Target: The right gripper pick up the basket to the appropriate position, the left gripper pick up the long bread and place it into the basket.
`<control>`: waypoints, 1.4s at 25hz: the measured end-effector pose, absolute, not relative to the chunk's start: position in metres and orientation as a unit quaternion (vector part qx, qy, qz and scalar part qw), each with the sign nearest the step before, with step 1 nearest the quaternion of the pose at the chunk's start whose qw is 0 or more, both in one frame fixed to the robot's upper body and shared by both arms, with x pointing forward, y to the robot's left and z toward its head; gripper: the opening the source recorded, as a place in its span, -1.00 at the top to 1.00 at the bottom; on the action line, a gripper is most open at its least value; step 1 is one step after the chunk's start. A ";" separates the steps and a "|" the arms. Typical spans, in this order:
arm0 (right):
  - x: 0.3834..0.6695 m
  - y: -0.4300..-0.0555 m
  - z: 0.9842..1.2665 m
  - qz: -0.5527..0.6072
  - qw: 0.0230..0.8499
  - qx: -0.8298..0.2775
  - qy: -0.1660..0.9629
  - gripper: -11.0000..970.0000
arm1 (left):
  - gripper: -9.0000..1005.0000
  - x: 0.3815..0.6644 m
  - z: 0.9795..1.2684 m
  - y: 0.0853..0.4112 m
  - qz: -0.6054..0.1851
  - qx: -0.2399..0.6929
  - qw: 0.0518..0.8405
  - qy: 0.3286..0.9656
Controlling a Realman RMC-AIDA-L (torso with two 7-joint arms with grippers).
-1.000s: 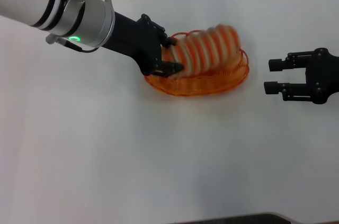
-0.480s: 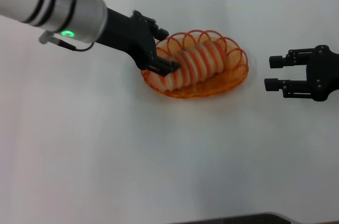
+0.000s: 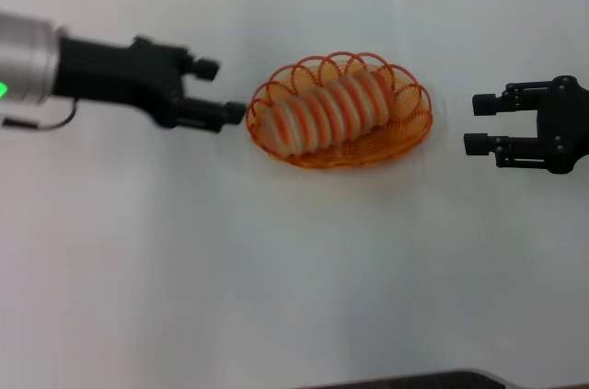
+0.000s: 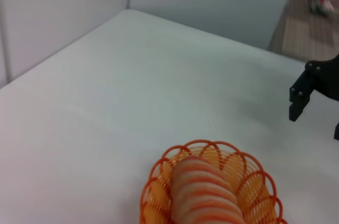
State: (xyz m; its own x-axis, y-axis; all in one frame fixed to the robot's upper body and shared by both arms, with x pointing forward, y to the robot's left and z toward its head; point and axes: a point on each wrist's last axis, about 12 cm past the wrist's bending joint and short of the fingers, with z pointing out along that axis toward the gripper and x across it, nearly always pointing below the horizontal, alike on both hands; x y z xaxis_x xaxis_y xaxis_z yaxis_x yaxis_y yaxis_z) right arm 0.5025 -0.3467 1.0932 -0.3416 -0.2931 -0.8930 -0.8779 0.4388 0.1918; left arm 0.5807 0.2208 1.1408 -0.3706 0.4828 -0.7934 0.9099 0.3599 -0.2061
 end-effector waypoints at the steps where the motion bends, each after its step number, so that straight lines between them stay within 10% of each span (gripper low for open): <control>1: 0.502 -0.346 1.093 0.352 0.416 -0.397 0.739 -0.54 | -0.55 0.578 1.137 0.226 -0.337 0.451 0.324 0.760; 35: 0.484 -0.343 1.056 0.290 0.465 -0.374 0.748 -0.58 | -0.55 0.511 1.057 0.294 -0.415 0.324 0.328 0.784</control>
State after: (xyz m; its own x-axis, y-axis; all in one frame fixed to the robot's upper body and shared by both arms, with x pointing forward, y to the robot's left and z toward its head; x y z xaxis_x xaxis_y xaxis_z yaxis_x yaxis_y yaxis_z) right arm 0.4840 -0.3427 1.0556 -0.2876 -0.2891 -0.9131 -0.8288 0.5528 0.0860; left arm 0.5105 0.2936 1.0568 -0.5752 0.2360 -0.7833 0.7806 0.4447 -0.4392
